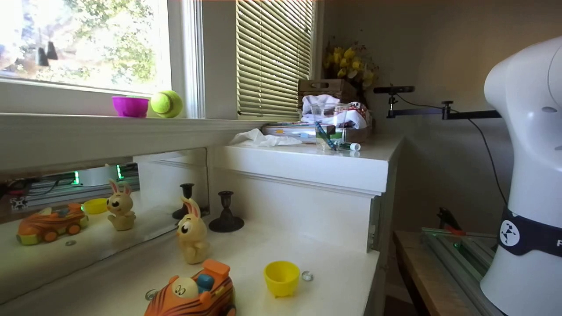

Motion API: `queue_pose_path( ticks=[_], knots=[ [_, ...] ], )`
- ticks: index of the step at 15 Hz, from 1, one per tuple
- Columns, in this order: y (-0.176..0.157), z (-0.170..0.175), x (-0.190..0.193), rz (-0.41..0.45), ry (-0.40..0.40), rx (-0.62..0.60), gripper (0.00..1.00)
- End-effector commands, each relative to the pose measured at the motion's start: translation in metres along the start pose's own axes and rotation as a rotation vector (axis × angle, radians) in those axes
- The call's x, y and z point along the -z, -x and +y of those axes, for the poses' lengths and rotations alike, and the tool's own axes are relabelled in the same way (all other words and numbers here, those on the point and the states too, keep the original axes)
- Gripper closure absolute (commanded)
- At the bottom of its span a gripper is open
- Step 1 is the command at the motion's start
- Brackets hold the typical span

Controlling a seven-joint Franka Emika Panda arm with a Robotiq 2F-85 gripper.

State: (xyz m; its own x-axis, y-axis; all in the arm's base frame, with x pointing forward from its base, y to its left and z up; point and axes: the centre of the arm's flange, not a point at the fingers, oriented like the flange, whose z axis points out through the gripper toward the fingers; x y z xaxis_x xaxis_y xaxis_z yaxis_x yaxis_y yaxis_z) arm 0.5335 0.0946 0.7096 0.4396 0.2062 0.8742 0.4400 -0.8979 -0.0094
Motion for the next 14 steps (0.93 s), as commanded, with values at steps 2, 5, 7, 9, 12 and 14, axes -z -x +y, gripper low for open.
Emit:
queue_pose_path(
  ticks=[2,5,7,9,12,14],
  knots=[
    [-0.024,0.008,0.033,0.06,0.072,0.006,1.0],
    [-0.039,0.017,0.051,0.099,0.105,0.009,1.0],
    [-0.049,0.022,0.06,0.122,0.124,0.01,1.0],
    [-0.059,0.027,0.069,0.142,0.144,0.016,1.0],
    [-0.074,0.036,0.083,0.167,0.182,0.028,1.0],
    [-0.084,0.039,0.092,0.186,0.199,0.032,1.0]
  ],
)
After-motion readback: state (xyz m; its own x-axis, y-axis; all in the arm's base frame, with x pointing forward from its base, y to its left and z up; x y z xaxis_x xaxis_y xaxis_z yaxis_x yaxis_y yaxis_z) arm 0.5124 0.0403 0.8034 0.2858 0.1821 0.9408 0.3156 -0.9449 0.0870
